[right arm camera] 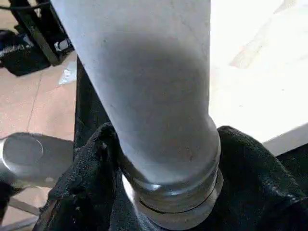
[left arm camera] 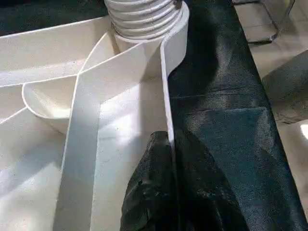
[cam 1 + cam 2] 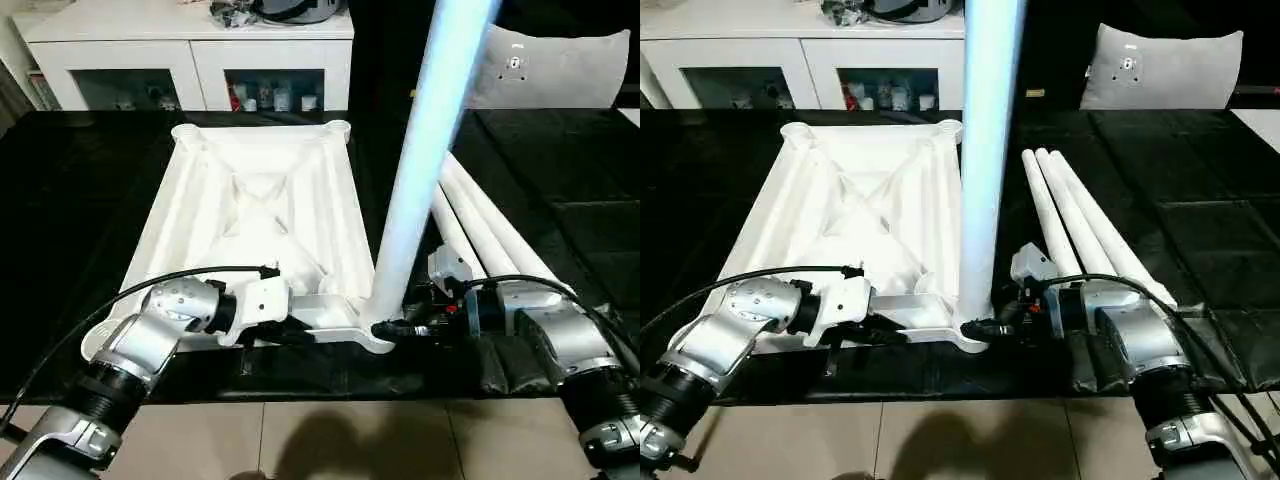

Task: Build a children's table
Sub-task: Rotate leg to tighten

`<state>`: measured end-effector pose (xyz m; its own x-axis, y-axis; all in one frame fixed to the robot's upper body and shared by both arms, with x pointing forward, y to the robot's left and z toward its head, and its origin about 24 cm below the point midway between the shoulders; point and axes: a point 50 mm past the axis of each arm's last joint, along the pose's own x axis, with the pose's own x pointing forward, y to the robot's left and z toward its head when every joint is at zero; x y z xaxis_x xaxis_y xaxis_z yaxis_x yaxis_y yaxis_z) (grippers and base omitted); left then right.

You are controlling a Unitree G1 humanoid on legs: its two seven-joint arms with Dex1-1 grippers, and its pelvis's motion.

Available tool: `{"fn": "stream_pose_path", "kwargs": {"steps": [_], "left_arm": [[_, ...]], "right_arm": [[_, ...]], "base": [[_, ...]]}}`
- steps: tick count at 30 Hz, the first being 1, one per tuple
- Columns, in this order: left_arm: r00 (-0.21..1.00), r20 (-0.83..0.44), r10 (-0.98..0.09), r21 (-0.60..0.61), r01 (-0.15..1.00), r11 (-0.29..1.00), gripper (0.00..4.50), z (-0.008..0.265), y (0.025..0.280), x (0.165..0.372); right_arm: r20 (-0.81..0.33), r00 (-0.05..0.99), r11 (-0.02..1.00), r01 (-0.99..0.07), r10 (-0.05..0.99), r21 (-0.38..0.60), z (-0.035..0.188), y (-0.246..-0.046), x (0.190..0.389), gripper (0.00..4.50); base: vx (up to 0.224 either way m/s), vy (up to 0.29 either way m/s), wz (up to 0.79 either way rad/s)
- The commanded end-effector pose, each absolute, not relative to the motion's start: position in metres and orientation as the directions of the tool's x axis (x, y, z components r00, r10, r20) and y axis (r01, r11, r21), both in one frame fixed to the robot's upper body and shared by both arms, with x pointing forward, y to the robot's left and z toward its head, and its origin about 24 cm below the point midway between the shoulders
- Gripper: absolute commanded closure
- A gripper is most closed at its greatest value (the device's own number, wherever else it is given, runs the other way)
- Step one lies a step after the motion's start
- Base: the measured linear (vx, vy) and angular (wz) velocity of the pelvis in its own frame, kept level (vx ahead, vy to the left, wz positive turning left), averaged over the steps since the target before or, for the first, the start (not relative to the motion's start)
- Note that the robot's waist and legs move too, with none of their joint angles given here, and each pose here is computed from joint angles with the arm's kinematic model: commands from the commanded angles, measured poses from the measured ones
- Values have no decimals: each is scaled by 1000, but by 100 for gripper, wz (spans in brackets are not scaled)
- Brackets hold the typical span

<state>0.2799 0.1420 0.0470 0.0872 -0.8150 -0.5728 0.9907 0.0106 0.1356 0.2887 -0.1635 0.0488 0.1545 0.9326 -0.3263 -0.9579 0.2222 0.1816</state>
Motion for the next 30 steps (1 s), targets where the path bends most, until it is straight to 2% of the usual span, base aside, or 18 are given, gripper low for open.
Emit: {"fn": "stream_pose_path", "kwargs": {"steps": [1, 5, 7, 11, 12, 15, 18, 19, 21, 24, 28, 30], "left_arm": [[-28, -616, -787, 10, 999, -44, 450, 23, 137, 261], [41, -561, -827, 2, 999, 48, 450, 25, 131, 259], [211, -500, -840, 17, 972, 234, 450, 31, 118, 268], [284, -462, -840, 20, 950, 310, 450, 35, 109, 272], [386, -423, -820, 38, 911, 410, 450, 41, 93, 281], [475, -391, -788, 38, 864, 502, 450, 45, 77, 288], [539, -376, -754, 33, 821, 570, 450, 48, 66, 294], [559, -374, -740, 38, 806, 590, 450, 49, 63, 296], [575, -378, -726, 65, 799, 598, 450, 50, 62, 298], [581, -397, -711, 86, 794, 601, 450, 48, 67, 300], [583, -433, -688, 122, 794, 596, 450, 44, 80, 301], [571, -448, -688, 134, 803, 580, 450, 42, 85, 301]], "right_arm": [[-304, 169, 242, -945, 937, 221, 42, -154, 288, 175], [-342, 345, 438, -864, 874, 248, 27, -141, 299, 176], [-327, 518, 603, -750, 790, 270, 18, -126, 311, 176], [-317, 593, 671, -677, 740, 302, 14, -118, 317, 176], [-302, 686, 746, -567, 662, 348, 11, -106, 325, 176], [-306, 760, 809, -464, 573, 361, 9, -94, 332, 176], [-303, 800, 844, -418, 517, 336, 9, -91, 335, 176], [-296, 807, 847, -416, 511, 329, 9, -91, 336, 120], [-256, 820, 841, -417, 512, 345, 12, -95, 336, 106], [-210, 824, 834, -451, 526, 318, 16, -104, 335, 71], [-164, 809, 818, -523, 565, 241, 21, -122, 331, 54], [-144, 791, 800, -562, 594, 210, 24, -133, 327, 24]], "base": [[0, 0, 0], [0, 0, 0], [0, 0, 0], [-27, 4, -6], [0, 0, 0], [0, 0, 0], [0, 0, 0], [0, 0, 0], [0, 0, 0], [0, 0, 0], [0, 0, 0], [0, 0, 0]]}}
